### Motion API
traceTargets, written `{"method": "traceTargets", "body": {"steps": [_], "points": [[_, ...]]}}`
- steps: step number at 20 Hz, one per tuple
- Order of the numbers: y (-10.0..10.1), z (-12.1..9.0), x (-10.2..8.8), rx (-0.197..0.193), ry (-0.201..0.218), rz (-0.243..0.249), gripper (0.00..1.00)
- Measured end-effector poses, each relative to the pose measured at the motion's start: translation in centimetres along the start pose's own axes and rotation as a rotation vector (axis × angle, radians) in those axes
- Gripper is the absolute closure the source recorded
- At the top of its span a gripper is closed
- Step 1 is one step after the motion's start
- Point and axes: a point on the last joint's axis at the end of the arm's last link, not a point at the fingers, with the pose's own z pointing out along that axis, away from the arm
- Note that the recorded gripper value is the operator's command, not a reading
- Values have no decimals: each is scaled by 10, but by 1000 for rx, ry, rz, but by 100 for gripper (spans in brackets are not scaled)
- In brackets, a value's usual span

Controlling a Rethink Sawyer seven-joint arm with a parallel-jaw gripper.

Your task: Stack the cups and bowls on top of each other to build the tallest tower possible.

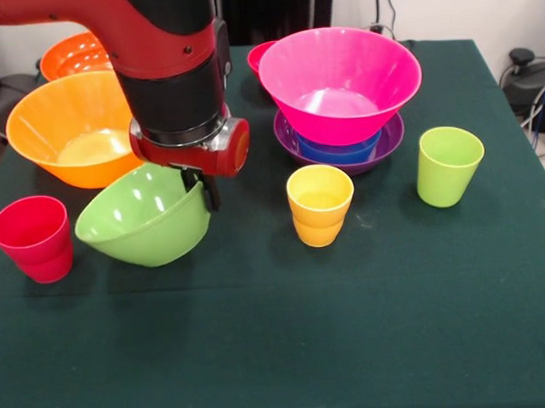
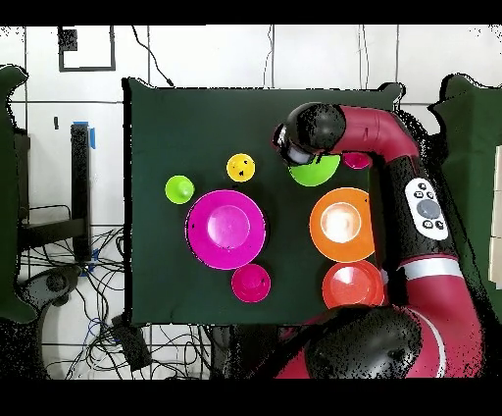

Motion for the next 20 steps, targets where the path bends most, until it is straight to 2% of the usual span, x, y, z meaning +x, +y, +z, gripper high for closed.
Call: {"method": "traceTargets", "body": {"steps": [10, 20], "points": [[13, -30, 15, -23, 13, -9, 100], [22, -80, 21, -40, -8, -13, 100]]}}
